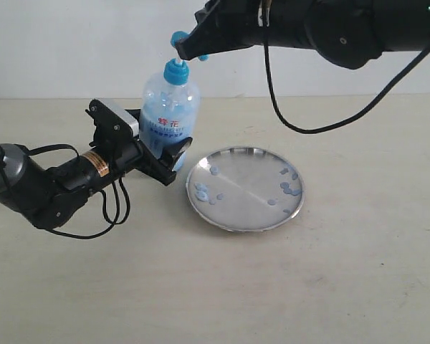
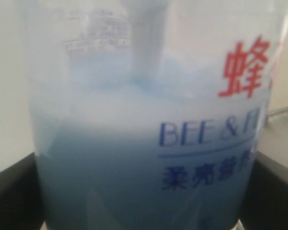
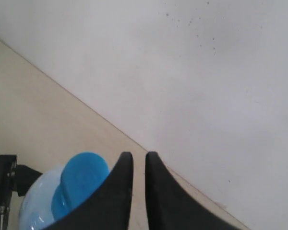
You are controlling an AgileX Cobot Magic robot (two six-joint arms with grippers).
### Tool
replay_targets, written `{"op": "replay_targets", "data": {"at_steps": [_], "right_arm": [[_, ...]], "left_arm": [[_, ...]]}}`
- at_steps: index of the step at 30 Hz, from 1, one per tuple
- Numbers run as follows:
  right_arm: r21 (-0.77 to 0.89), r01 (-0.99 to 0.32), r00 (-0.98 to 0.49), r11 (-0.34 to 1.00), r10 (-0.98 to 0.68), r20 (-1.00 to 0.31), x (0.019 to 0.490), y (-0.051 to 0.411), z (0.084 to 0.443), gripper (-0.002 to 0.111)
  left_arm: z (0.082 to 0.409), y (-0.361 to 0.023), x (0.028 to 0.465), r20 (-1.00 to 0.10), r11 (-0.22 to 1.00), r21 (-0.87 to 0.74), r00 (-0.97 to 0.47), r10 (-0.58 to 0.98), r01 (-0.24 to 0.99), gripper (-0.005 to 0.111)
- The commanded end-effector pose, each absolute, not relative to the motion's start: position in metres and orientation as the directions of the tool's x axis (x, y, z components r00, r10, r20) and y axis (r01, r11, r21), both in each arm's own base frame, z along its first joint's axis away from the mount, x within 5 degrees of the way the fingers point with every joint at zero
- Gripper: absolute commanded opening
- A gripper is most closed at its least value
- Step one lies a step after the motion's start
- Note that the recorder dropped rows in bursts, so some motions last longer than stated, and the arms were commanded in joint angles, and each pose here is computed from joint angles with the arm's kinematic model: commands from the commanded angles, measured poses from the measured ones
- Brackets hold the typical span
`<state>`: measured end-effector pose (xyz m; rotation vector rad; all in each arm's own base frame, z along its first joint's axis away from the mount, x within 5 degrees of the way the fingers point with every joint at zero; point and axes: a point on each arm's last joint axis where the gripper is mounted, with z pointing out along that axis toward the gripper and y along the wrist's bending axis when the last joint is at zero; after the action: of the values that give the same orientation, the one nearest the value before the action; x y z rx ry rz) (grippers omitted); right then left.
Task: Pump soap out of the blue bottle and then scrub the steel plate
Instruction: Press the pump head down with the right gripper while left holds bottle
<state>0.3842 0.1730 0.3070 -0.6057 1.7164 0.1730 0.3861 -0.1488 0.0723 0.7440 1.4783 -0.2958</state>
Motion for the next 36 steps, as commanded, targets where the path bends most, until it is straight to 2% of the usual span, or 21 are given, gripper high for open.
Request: {"op": "replay_targets", "data": {"at_steps": [1, 8, 28, 36], "right_arm": [[-0.198, -0.495, -0.054, 0.846, -0.257, -0.965, 0.384, 0.175, 0.312, 0.0], [-0.158, -0.48, -0.131, 0.863, -0.249, -0.96, 0.384, 0.173, 0.306, 0.0], [-0.122, -0.506, -0.171, 0.854, -0.238, -0.956, 0.387, 0.187, 0.287, 0.0], [-0.118, -0.502, -0.277, 0.857, -0.288, -0.917, 0.385, 0.194, 0.267, 0.0]], "left_arm": [[0.069, -0.149, 0.386, -0.951, 0.742, 0.284, 0.083, 0.296, 0.608, 0.004], [0.069, -0.149, 0.386, -0.951, 0.742, 0.284, 0.083, 0.296, 0.608, 0.004], [0.069, -0.149, 0.386, -0.952, 0.742, 0.284, 0.085, 0.295, 0.608, 0.004], [0.07, -0.149, 0.386, -0.952, 0.742, 0.284, 0.088, 0.292, 0.607, 0.004]]}}
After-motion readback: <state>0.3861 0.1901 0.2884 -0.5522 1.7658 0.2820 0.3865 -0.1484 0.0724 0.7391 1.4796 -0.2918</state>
